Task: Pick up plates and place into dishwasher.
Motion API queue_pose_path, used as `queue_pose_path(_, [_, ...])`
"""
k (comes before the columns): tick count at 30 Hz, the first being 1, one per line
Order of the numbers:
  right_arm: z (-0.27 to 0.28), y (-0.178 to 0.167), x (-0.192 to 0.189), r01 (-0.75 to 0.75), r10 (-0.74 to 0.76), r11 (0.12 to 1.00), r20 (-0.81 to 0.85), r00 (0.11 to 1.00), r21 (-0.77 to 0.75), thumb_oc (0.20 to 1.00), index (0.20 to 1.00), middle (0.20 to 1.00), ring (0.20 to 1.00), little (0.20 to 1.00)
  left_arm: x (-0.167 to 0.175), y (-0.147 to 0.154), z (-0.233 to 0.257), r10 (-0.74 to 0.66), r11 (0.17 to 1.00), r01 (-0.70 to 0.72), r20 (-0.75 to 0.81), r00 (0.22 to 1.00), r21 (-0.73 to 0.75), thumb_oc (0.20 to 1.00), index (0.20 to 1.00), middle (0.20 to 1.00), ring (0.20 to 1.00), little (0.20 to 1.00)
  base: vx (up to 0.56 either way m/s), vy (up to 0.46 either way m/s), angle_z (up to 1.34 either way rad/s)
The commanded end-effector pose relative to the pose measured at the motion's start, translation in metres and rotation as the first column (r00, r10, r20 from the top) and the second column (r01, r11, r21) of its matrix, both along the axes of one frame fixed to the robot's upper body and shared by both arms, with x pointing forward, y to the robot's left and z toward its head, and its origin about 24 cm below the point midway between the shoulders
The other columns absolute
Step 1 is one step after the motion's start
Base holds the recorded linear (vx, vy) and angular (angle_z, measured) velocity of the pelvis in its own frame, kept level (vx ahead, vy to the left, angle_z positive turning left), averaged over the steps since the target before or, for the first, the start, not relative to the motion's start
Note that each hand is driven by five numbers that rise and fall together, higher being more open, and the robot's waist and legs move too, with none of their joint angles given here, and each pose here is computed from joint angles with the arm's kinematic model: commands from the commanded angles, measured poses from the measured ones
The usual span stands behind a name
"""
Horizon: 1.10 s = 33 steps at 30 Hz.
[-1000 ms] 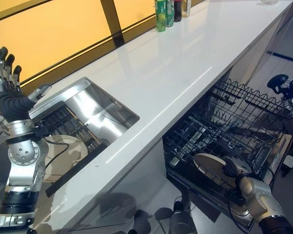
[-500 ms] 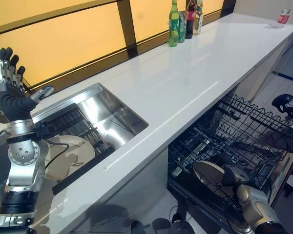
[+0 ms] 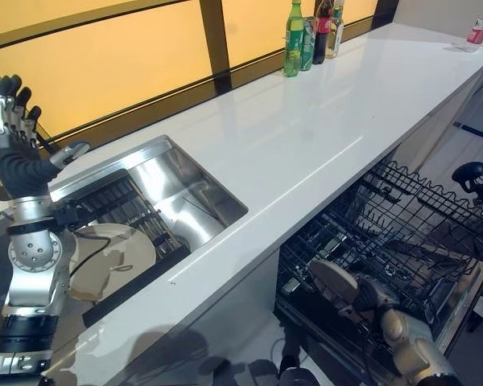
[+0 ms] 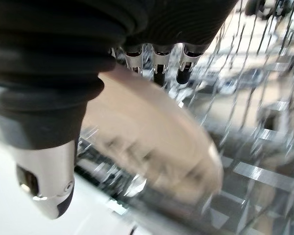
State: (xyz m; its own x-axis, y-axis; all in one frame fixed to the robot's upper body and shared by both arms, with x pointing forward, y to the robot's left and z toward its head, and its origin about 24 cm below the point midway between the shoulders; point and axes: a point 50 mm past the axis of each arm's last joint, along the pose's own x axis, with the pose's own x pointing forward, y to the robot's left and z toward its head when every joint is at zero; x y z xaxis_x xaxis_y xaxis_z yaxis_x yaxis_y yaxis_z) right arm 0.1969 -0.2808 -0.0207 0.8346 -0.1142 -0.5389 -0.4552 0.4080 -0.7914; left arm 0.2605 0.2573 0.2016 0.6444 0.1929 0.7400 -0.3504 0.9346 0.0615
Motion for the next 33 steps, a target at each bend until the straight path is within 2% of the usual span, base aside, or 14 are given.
queue_pose_path(1, [0.021, 0.014, 0.013, -0.061, 0.054, 0.997, 0.132, 0.990, 0.050, 1.000, 1.000, 1.000, 1.000, 1.000, -0.011, 0.003, 0.016, -0.026, 0.998, 0.022, 0.065, 0.998, 0.063, 1.000, 1.000, 1.000, 1.000, 1.000, 0.03, 0.000, 0.00])
queue_pose_path(5, [0.036, 0.008, 0.017, -0.019, 0.004, 0.997, 0.220, 0.976, 0.069, 1.000, 1.000, 1.000, 1.000, 1.000, -0.011, 0.004, 0.014, -0.017, 0.998, 0.013, 0.057, 0.998, 0.059, 1.000, 1.000, 1.000, 1.000, 1.000, 0.03, 0.001, 0.00])
queue_pose_path(9, [0.064, -0.004, 0.024, 0.043, -0.067, 0.997, 0.375, 0.925, 0.071, 1.000, 1.000, 1.000, 1.000, 1.000, -0.014, 0.007, 0.010, 0.004, 0.999, -0.007, 0.058, 0.998, 0.053, 1.000, 1.000, 1.000, 1.000, 1.000, 0.00, 0.010, -0.03])
queue_pose_path(20, [0.118, -0.024, 0.024, 0.071, -0.090, 0.996, 0.594, 0.800, 0.055, 1.000, 1.000, 1.000, 1.000, 1.000, -0.026, 0.020, 0.003, 0.049, 0.998, -0.050, 0.040, 0.998, 0.028, 1.000, 1.000, 1.000, 1.000, 1.000, 0.02, 0.024, -0.07])
queue_pose_path(27, [0.161, -0.014, 0.025, -0.023, -0.106, 0.988, 0.787, 0.608, 0.151, 1.000, 1.000, 1.000, 1.000, 1.000, -0.029, 0.024, -0.006, 0.096, 0.995, -0.097, 0.027, 0.995, 0.014, 1.000, 1.000, 1.000, 1.000, 1.000, 0.02, 0.044, -0.02])
queue_pose_path(33, [0.177, -0.002, 0.026, -0.120, -0.089, 0.976, 0.838, 0.538, 0.181, 1.000, 1.000, 1.000, 1.000, 1.000, -0.030, 0.039, -0.016, 0.214, 0.977, -0.214, -0.063, 0.975, 0.013, 1.000, 1.000, 1.000, 1.000, 1.000, 0.00, 0.026, -0.09])
